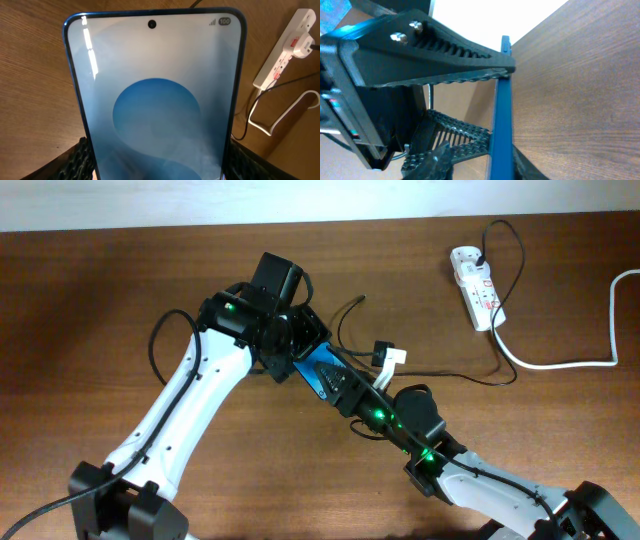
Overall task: Plug charger to phone and switch on socket
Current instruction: 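Grasp the phone's side edge with the right gripper, then open the left gripper and release the phone to the right gripper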
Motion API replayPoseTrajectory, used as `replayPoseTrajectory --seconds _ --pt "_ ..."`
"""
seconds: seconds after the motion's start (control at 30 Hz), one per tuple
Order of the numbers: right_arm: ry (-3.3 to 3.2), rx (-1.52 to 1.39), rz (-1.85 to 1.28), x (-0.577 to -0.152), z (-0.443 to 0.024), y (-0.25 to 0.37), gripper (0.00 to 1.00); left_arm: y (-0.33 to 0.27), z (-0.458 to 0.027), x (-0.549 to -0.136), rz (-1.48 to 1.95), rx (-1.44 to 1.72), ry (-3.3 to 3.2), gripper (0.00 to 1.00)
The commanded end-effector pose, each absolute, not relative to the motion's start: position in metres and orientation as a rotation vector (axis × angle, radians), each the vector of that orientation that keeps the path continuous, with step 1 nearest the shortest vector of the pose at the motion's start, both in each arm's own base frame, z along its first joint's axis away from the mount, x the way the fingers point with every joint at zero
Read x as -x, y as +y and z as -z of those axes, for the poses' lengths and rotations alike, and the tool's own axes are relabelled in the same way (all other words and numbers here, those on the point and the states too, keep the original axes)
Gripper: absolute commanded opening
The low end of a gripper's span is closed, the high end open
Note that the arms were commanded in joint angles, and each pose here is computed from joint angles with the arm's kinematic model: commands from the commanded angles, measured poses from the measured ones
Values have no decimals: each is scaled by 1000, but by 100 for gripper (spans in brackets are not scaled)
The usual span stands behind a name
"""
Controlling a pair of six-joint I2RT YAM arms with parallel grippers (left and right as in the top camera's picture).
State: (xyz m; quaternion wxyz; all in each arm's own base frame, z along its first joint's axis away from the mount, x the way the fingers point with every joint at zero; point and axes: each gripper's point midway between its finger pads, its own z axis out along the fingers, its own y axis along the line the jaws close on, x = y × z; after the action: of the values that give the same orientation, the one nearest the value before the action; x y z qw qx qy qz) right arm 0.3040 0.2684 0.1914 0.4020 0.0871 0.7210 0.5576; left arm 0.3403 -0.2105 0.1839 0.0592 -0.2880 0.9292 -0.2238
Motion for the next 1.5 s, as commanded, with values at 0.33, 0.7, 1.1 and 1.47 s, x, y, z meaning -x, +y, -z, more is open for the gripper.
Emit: replayPoseTrajectory --seconds 0.33,0.7,1.1,1.47 --pt "1824 -169 -1456 -298 -197 277 14 -221 -204 -338 730 827 2777 42" --pt "1777 -155 -1478 -298 -208 278 4 -221 -203 -336 730 828 2784 54" --pt "1810 -181 -1529 -294 -204 281 4 -220 -214 -333 738 676 2779 99" --pt "1920 -233 -1689 -277 -195 292 4 -139 -266 -281 372 487 2666 99"
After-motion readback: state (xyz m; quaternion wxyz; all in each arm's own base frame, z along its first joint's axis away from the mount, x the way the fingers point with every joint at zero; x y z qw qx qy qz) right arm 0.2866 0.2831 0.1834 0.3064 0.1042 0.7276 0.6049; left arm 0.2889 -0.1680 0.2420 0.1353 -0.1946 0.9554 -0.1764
